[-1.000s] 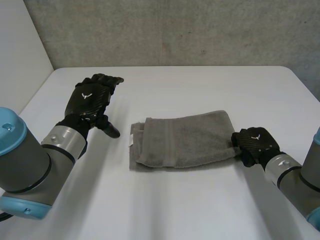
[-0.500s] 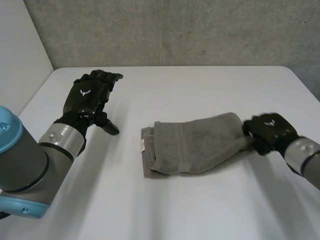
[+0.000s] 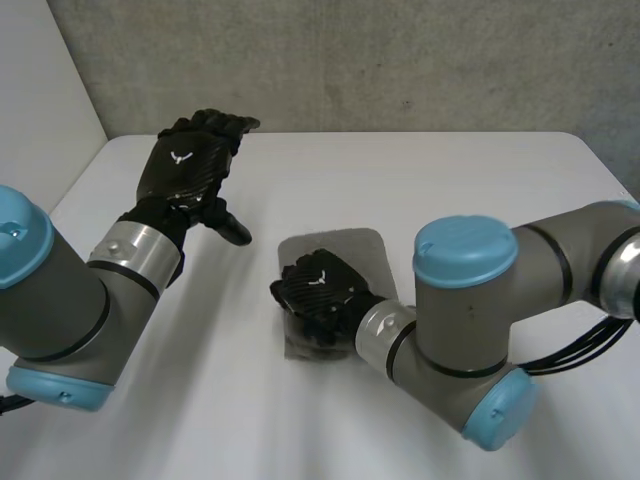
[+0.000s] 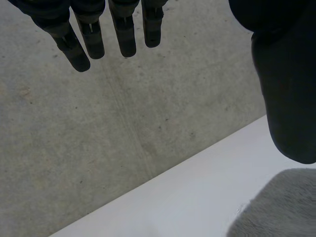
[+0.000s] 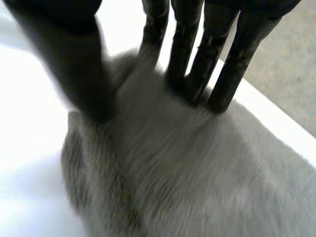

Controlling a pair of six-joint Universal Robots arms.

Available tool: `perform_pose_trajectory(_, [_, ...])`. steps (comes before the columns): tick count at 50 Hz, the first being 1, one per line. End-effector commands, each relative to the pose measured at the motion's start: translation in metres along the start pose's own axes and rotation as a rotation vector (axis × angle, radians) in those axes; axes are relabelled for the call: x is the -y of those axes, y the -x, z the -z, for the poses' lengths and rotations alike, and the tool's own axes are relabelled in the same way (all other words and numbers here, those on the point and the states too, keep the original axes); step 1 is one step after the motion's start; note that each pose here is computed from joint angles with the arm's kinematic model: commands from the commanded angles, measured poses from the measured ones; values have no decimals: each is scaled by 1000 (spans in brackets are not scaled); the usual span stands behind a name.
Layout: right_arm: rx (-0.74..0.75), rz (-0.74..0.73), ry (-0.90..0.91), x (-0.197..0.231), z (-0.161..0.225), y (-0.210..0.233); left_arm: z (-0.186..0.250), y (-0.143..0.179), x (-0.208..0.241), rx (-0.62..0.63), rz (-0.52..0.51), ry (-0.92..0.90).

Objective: Fold the towel.

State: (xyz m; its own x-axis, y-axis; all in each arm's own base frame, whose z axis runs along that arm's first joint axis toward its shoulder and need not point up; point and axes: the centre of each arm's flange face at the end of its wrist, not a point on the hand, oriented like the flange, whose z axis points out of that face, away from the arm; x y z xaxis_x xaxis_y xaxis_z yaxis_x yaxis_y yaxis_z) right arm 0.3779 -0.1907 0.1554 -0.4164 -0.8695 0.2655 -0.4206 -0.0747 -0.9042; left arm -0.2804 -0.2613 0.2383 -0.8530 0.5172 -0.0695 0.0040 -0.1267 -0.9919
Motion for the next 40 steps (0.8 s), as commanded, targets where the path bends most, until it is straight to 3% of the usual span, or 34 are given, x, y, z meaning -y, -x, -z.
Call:
perform_pose_trajectory(1, [-179,-55,0,13,16,-25,0,-7,-13,-21,6,36])
perform_pose_trajectory(5, [-244,-166,-61,29,39,-44,-1,-23,-25,-62,15,62])
perform_pose_trajectory(10, [-305,-289,-44,18,45,-70,-3,-37,-39,-98,32,102])
perform_pose_trajectory(14, [-316,-305,-28,11,43,-74,-7,-55,-61,-140,54,152])
perform_pose_trajectory(21, [-306,-335,90,-36,17,-75,-12,-57,-71,-147,58,176])
perform_pose_trajectory(29, [-314,-361,145,-61,5,-81,-14,-70,-83,-178,90,204])
perform_pose_trajectory(40, [-331,-361,136,-58,1,-88,2,-72,-113,-178,91,385])
